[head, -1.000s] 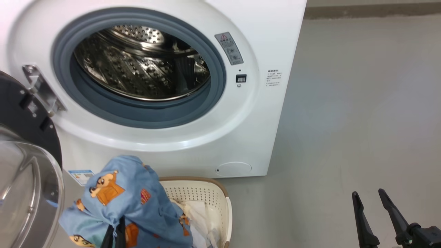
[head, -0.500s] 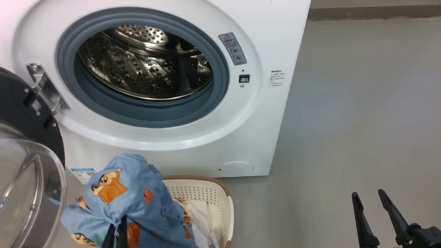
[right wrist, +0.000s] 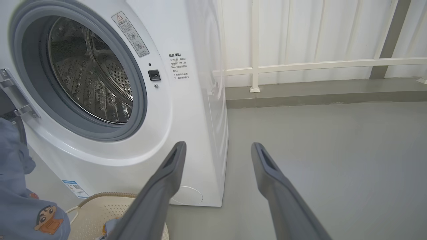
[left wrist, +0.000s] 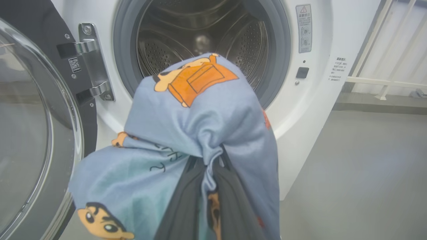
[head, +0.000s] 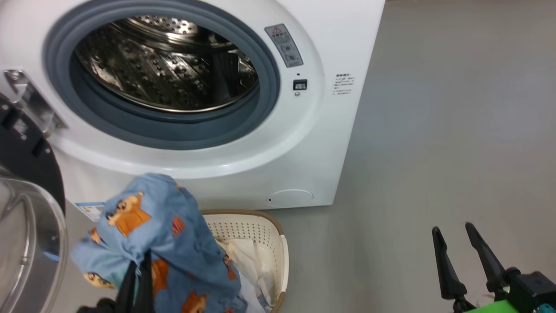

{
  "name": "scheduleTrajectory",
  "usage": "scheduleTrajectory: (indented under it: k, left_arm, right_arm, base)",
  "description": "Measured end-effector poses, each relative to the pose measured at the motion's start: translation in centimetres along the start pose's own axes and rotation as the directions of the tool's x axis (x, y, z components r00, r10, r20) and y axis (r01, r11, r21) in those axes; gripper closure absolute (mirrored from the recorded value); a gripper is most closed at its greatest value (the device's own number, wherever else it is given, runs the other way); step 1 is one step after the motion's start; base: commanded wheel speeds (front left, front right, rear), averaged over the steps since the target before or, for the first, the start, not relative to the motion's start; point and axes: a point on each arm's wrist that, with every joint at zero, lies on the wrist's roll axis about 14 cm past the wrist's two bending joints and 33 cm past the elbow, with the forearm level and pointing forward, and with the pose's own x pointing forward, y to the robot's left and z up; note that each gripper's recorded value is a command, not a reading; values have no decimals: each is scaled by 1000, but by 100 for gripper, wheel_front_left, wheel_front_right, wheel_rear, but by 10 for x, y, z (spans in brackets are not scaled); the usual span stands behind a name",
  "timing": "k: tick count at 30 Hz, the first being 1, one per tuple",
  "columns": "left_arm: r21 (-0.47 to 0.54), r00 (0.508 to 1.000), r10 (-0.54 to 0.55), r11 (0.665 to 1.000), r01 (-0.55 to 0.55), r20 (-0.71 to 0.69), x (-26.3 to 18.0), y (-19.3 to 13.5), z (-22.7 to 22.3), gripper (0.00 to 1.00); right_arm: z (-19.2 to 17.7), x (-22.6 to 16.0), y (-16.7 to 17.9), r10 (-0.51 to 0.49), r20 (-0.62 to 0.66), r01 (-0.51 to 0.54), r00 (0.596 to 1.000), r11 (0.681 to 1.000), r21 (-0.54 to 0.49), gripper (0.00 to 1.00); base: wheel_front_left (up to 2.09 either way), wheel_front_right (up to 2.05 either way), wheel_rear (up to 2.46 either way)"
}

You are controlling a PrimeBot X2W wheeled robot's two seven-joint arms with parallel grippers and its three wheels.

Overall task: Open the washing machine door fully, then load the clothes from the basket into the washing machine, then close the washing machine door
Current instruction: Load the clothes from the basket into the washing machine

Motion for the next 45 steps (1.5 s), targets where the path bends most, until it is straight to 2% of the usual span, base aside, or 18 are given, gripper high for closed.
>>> scheduleTrajectory:
  k: [7, 16, 20, 36, 45]
  left_arm:
    - [9, 999, -32, 999, 32, 9, 34, -2, -2, 100]
    - [79, 994, -114, 990, 114, -5, 88, -12, -16, 100]
    - [103, 991, -131, 986, 131, -6, 115, -11, -21, 100]
    - [132, 996, -87, 987, 90, -24, 218, 15, -52, 100]
    - [155, 994, -96, 983, 102, -48, 256, 16, -72, 100]
  right_arm:
    - [-5, 11, -1, -12, -6, 12, 1000, 1000, 10, 0]
    - [-13, 27, -3, -22, -20, 22, 1000, 1000, 16, 0]
    - [-17, 31, -11, -49, -26, 50, 998, 998, 49, 0]
    - [-47, 53, -23, -73, -95, 77, 993, 996, 35, 0]
    - [-64, 58, -25, -74, -135, 78, 988, 996, 29, 0]
  base:
    - [0, 0, 0]
    - [0, 0, 0]
    - [0, 0, 0]
    - [0, 0, 0]
    - [0, 0, 0]
